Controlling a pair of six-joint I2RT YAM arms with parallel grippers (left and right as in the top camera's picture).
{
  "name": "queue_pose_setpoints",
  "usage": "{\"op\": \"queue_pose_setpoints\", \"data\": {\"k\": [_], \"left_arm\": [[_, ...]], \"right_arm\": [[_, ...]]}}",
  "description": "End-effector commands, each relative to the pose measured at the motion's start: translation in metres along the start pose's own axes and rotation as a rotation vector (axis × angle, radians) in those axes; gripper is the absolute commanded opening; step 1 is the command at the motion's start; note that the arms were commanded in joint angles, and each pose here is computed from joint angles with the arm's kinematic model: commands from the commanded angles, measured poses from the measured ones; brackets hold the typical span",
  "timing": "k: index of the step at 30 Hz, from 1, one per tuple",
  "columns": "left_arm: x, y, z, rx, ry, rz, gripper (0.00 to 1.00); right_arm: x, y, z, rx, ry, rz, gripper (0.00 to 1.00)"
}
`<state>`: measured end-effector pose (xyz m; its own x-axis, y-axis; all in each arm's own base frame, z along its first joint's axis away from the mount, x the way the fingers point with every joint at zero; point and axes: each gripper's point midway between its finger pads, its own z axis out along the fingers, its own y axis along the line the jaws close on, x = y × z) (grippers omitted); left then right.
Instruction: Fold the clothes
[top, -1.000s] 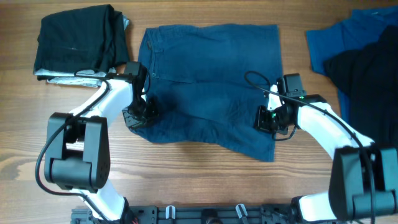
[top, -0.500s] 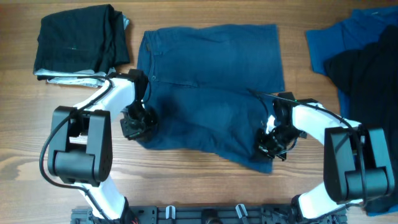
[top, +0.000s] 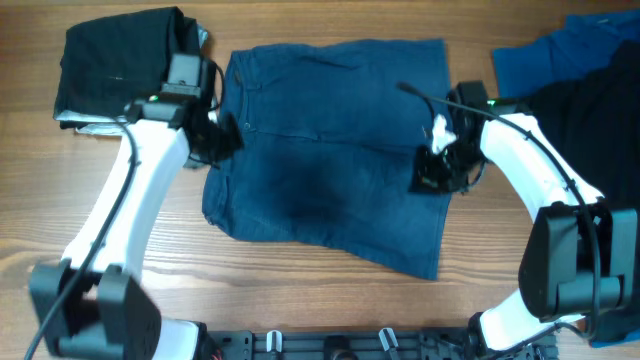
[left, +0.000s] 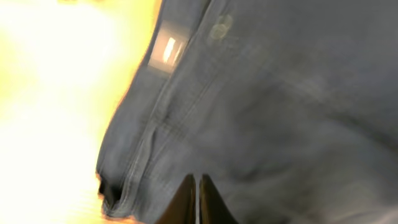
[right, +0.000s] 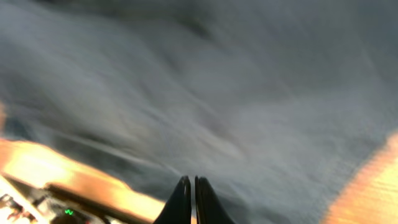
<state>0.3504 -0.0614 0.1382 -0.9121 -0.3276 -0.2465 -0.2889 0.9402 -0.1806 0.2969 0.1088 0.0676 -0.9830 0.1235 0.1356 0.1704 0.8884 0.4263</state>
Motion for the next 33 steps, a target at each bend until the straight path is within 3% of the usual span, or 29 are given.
{"op": "queue_pose_setpoints", "data": {"k": [1,6,12,16,22,33], "left_arm": [[-0.022,-0.008,-0.004,0.032,-0.091,-0.003,0.10],[-0.035,-0.013,0.051,0.016,-0.056,0.068,0.12],[-0.035,-0.033,0.105,0.119,0.012,0.069,0.09],[-0.030,-0.030,0.125,0.108,0.045,0.066,0.08],[-0.029,-0.026,0.134,0.086,0.053,0.064,0.08],[-0.021,-0.005,0.171,-0.016,0.088,0.060,0.07]], "right_arm": [[-0.021,0.061,-0.022,-0.277,-0.102,-0.188,0.04],[-0.054,0.115,-0.018,-0.360,-0.268,-0.386,0.04],[-0.066,0.165,0.012,-0.419,-0.308,-0.368,0.04],[-0.065,0.154,0.068,-0.314,-0.245,-0.311,0.04],[-0.061,0.116,0.135,-0.255,-0.089,-0.077,0.04],[-0.069,0.100,0.132,-0.253,-0.081,-0.012,0.04]]}}
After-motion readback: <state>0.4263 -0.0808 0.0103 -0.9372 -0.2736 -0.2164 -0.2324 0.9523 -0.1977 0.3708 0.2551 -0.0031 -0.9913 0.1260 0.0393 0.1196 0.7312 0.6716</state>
